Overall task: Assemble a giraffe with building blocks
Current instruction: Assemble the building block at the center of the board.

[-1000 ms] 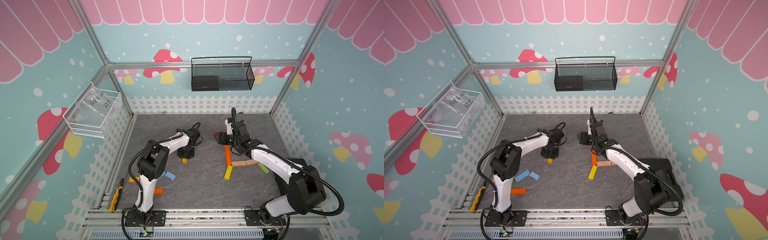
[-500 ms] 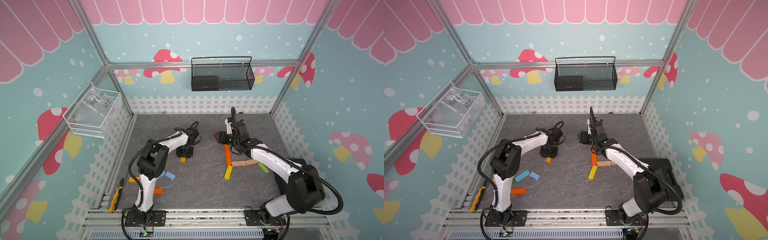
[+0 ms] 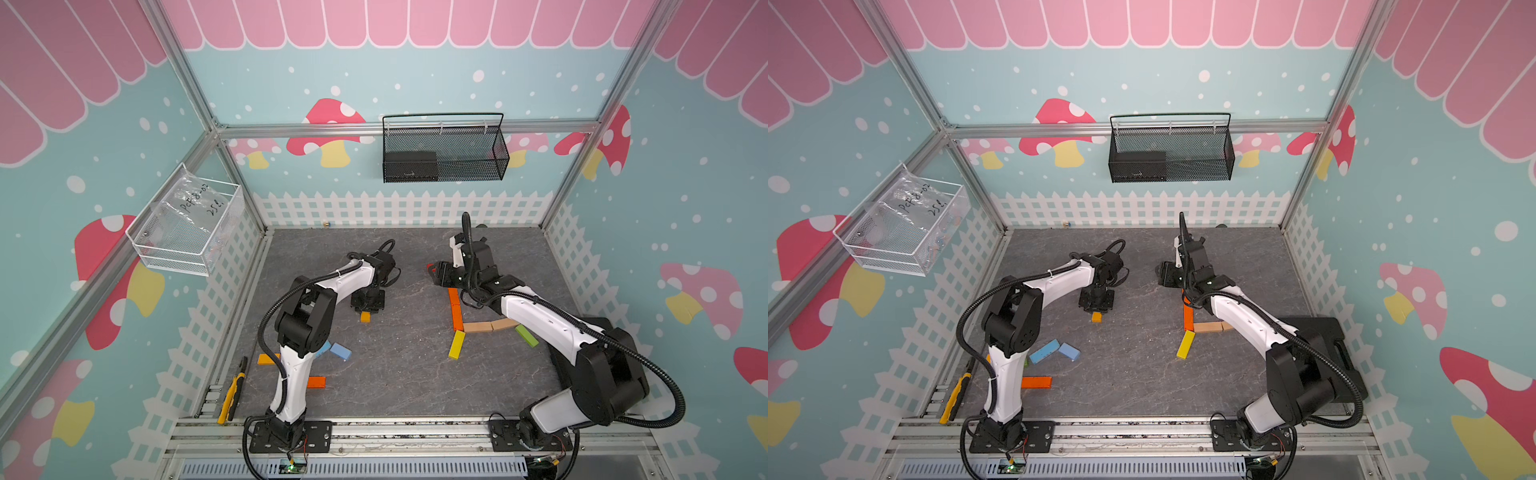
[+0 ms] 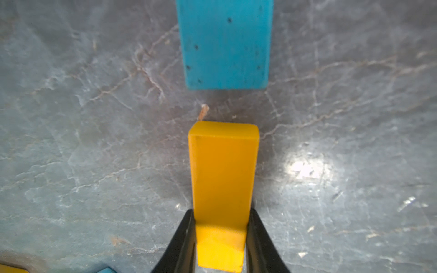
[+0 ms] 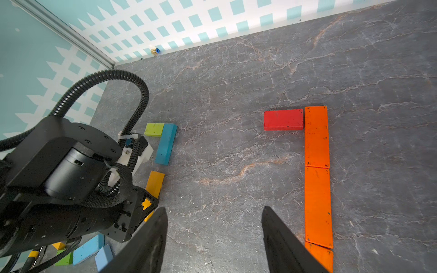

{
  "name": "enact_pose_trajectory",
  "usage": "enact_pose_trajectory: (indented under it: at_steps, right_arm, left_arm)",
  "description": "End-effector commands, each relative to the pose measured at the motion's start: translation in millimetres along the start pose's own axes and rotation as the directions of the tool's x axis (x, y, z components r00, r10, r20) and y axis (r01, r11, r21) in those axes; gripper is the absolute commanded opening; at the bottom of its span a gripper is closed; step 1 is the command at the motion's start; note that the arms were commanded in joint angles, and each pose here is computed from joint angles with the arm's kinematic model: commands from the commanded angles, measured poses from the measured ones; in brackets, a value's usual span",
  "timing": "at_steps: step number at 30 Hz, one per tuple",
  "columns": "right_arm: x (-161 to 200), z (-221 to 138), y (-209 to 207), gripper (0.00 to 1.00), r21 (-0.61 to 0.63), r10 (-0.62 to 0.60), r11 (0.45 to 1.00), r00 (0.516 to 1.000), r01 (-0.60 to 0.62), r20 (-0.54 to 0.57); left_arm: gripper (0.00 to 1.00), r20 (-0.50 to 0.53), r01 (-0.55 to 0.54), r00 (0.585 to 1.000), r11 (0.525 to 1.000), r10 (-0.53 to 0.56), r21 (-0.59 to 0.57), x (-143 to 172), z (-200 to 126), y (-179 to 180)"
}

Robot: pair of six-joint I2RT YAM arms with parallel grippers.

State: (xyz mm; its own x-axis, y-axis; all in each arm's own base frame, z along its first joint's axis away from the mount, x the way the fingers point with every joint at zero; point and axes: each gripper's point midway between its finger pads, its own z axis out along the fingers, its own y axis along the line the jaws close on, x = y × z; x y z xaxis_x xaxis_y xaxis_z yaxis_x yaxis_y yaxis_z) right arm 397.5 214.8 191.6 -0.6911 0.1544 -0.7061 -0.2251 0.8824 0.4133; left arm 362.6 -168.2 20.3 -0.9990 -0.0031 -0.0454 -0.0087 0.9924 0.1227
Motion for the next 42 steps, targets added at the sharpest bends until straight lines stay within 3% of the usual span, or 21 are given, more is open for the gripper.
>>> enact_pose_trajectory:
  at_steps: [1, 42]
  right_arm:
    - [-5.8, 2.5, -0.3, 0.65, 0.013, -0.013, 1.0, 1.0, 0.013, 0.007]
    - [-7.4, 5.1, -3.1, 0.65, 0.029, -0.019, 0.999, 1.0, 0.019, 0.01]
  left_arm:
    - [0.3, -0.016, -0.003, 1.0, 1.0, 0.003, 0.003, -3.7, 11.7, -2.6]
    - [0.3, -0.025, 0.035, 0.999, 0.999, -0.034, 0.025, -16.9, 16.0, -1.7]
